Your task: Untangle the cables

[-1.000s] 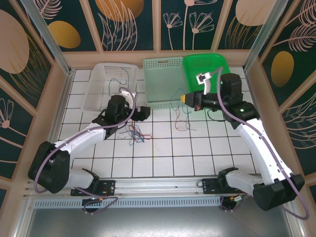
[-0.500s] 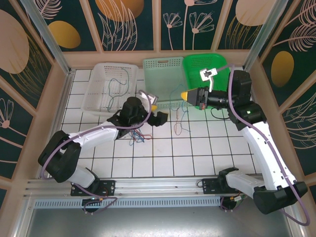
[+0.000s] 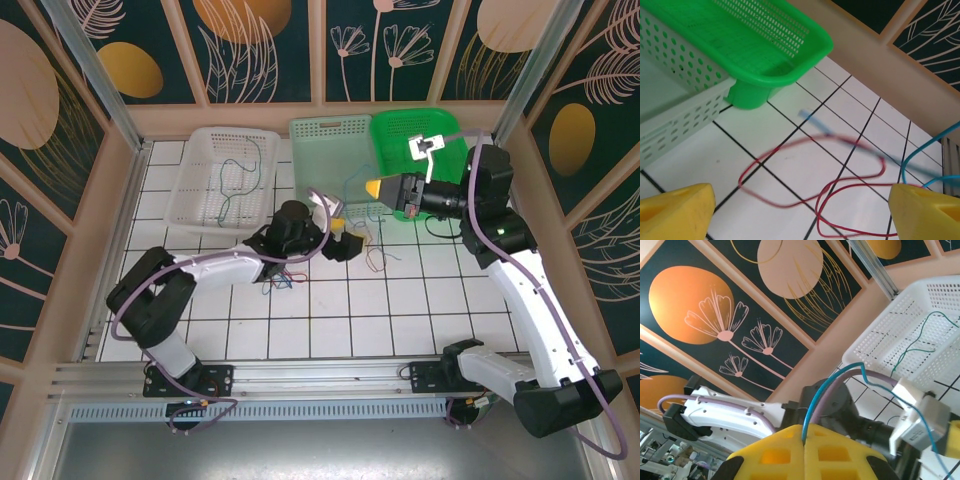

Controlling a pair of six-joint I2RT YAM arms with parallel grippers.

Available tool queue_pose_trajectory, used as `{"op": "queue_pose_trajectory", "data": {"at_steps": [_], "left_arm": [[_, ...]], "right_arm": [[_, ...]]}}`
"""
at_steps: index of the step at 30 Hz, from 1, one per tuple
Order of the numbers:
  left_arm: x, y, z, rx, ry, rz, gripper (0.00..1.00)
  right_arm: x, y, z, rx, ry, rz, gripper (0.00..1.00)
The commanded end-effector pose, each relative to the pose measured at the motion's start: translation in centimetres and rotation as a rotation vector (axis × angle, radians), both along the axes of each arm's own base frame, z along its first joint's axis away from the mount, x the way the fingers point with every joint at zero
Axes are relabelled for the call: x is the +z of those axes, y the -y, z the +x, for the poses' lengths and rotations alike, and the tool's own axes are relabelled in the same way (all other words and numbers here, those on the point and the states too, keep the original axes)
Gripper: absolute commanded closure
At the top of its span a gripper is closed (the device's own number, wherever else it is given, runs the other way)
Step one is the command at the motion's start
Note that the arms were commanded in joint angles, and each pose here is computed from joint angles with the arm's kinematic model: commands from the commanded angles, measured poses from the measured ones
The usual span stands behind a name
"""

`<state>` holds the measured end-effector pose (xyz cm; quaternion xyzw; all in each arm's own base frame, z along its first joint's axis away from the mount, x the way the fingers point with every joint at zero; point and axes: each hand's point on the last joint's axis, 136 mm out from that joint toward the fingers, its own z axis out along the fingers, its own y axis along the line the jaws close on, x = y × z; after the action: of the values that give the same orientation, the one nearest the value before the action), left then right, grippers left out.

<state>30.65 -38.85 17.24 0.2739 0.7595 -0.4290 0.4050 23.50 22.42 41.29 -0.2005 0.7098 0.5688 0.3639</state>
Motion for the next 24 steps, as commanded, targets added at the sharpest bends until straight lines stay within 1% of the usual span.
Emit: {"op": "queue_pose_trajectory", "data": {"at_steps": [1, 4, 10, 15, 17, 18, 19, 21, 23, 24], "left_arm": [[2.1, 2.2, 0.9, -0.021, 0.030, -0.079, 0.13], [1.9, 3.2, 1.3, -0.032, 0.008, -0.101, 0.17], [3.2, 4.0, 1.1, -0.054, 0.003, -0.197, 0.15], [3.1, 4.4, 1.7, -0.034, 0.003, -0.198, 0.15], [3.1, 4.3, 1.9, -0.023, 0.003, -0.201, 0.18], [3.0, 4.4, 2.0, -0.023, 0.003, -0.199, 0.21], [3.0, 4.4, 2.1, -0.022, 0.001, -0.196, 0.28], [2.6, 4.4, 2.1, -0.019, -0.008, -0.179, 0.48], [1.8, 4.4, 2.2, -0.015, -0.022, -0.155, 0.71], [1.4, 4.3, 2.2, -0.009, -0.027, -0.143, 0.78]], "right_arm": [[2.4, 0.3, -1.3, 0.019, 0.063, 0.054, 1.00], [3.1, 0.4, -1.6, 0.016, 0.076, 0.068, 1.00], [3.3, 0.6, -1.5, -0.004, 0.081, 0.071, 1.00], [3.6, 0.4, -1.7, 0.011, 0.082, 0.092, 1.00], [3.6, 0.4, -1.8, 0.017, 0.081, 0.093, 1.00], [3.6, 0.5, -1.9, 0.016, 0.082, 0.092, 1.00], [3.6, 0.5, -2.0, 0.012, 0.083, 0.088, 1.00], [4.0, 0.8, -2.0, -0.011, 0.101, 0.079, 1.00], [4.3, 1.2, -1.6, -0.055, 0.117, 0.059, 1.00], [4.5, 1.5, -1.3, -0.085, 0.123, 0.047, 1.00]]}}
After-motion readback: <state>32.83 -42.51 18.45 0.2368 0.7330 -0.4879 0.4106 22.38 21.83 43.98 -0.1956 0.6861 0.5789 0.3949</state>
